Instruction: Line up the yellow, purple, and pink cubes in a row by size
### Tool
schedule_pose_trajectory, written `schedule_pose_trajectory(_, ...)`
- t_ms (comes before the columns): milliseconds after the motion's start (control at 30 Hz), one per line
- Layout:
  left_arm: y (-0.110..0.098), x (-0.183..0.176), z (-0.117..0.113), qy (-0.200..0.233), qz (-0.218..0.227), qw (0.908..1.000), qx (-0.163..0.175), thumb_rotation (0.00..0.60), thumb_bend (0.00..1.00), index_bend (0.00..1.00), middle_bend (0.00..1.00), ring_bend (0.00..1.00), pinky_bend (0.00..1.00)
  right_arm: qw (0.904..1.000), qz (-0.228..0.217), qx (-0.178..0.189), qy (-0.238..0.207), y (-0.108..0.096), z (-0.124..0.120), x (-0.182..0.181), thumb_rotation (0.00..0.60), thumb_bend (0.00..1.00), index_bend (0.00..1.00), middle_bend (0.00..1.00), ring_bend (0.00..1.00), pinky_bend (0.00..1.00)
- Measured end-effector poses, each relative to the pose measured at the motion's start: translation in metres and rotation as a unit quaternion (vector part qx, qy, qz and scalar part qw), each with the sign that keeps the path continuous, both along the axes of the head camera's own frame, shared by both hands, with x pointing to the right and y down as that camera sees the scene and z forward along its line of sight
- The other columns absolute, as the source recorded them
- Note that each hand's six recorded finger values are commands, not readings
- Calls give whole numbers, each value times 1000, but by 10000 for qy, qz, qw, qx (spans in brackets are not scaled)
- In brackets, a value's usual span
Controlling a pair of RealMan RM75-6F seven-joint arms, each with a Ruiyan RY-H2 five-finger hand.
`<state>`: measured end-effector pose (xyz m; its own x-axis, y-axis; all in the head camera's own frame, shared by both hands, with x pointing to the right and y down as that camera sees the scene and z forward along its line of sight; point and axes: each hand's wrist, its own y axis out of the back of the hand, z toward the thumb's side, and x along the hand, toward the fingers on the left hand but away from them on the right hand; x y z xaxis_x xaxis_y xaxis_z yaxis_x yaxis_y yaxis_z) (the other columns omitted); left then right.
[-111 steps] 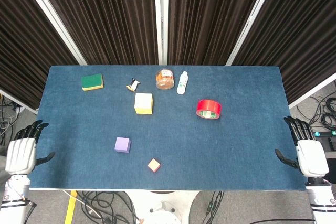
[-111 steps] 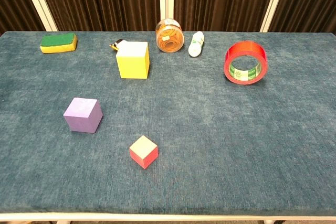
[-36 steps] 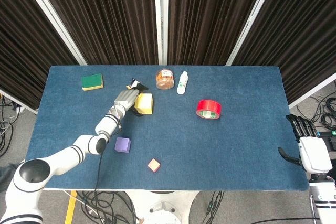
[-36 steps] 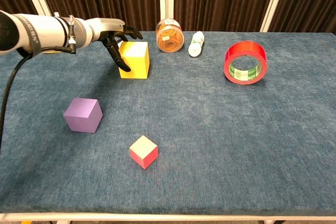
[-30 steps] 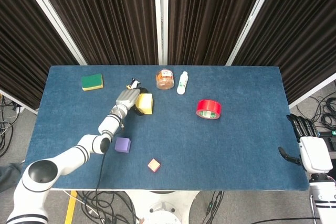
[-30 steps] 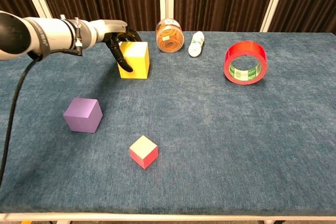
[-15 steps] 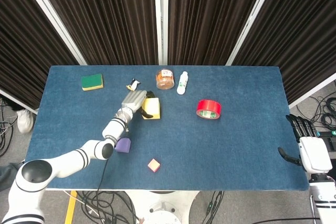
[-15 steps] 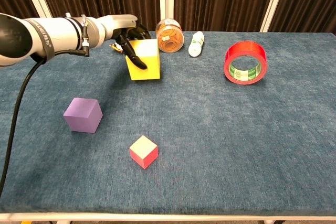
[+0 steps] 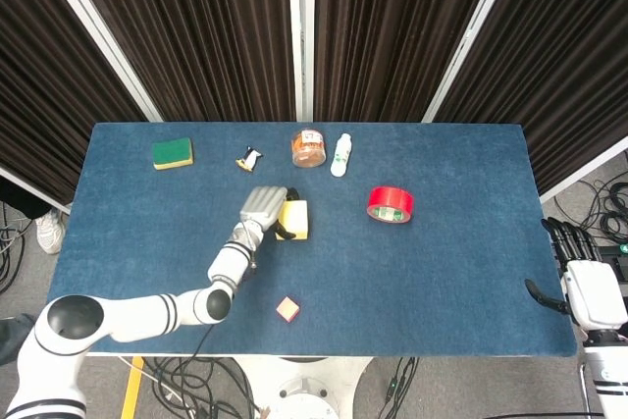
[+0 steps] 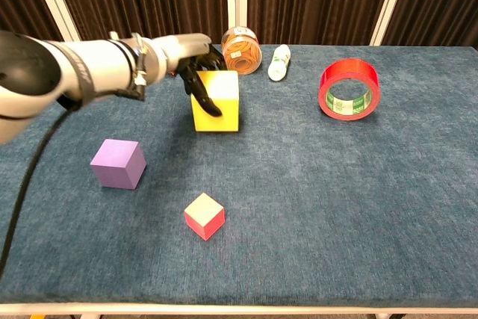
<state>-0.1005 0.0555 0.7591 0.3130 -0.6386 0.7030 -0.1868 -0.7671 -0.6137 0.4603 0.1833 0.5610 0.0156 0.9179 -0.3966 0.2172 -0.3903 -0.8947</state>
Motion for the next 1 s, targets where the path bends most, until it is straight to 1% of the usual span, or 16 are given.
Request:
schedule_pose_trajectory(33, 2, 2, 1, -20, 20, 10000, -23, 600, 90, 342, 459, 425, 462, 10000, 6, -3, 7, 0, 0, 0, 600, 162, 0, 53, 0, 0)
schedule_pose_trajectory(67, 4, 4, 2, -35, 39, 10000, -49, 600, 89, 280, 389, 356, 440, 10000, 15, -6, 11, 1, 0, 1, 600, 163, 0, 53, 0, 0)
schedule_pose_trajectory(167, 8, 9, 0, -46, 126, 9999, -85, 600, 85, 187, 241, 218, 372, 10000, 38, -13, 22, 2, -1, 2, 600, 164, 0, 53, 0, 0)
schedule_pose_trajectory(200, 9, 10, -2, -36, 157, 9998, -66, 600, 85, 178, 224, 202, 355, 10000, 39, -10, 25, 2, -1, 2, 600, 164, 0, 53, 0, 0)
schedule_pose_trajectory(267, 8, 10, -6, -16, 206, 9998, 5, 600, 82, 164, 204, 182, 322, 10000, 34, -3, 21, 1, -1, 2, 600, 164, 0, 52, 0, 0)
schedule_pose_trajectory(367, 6, 7, -19, 33, 323, 9993, 208, 600, 77, 162, 201, 181, 302, 10000, 16, 5, 11, 1, -1, 1, 600, 165, 0, 53, 0, 0)
schedule_pose_trajectory(467, 3, -1, -35, 88, 522, 9974, 485, 600, 75, 162, 203, 181, 290, 10000, -13, 27, -19, 0, -1, -1, 600, 165, 0, 53, 0, 0)
schedule_pose_trajectory(567, 0, -15, -52, 96, 823, 9930, 839, 600, 80, 175, 228, 182, 284, 10000, -45, 28, -39, -1, -1, -3, 600, 164, 0, 53, 0, 0)
schedule_pose_trajectory(667, 1, -31, -67, 79, 1235, 9850, 1202, 600, 88, 204, 274, 211, 286, 9999, -83, 24, -66, -2, 0, -5, 600, 165, 0, 53, 0, 0)
schedule_pose_trajectory(767, 7, -47, -78, 76, 1718, 9736, 1500, 600, 94, 226, 340, 264, 293, 9999, -118, 26, -92, -2, 1, -8, 600, 164, 0, 53, 0, 0)
schedule_pose_trajectory(867, 20, -60, -84, 81, 2269, 9585, 1727, 600, 100, 231, 355, 274, 331, 9999, -127, 25, -74, -1, 1, -8, 600, 164, 0, 53, 0, 0)
schedule_pose_trajectory(900, 26, -65, -85, 95, 2495, 9518, 1783, 600, 102, 231, 354, 273, 340, 9999, -122, 32, -66, -1, 0, -8, 600, 165, 0, 53, 0, 0)
schedule_pose_trajectory(967, 36, -73, -84, 136, 2815, 9419, 1826, 600, 112, 234, 339, 273, 343, 9999, -111, 45, -56, 0, -1, -8, 600, 165, 0, 54, 0, 0)
schedule_pose_trajectory(1000, 42, -79, -82, 155, 3015, 9354, 1841, 600, 114, 234, 334, 273, 342, 9999, -102, 51, -46, 1, -2, -8, 600, 165, 0, 54, 0, 0)
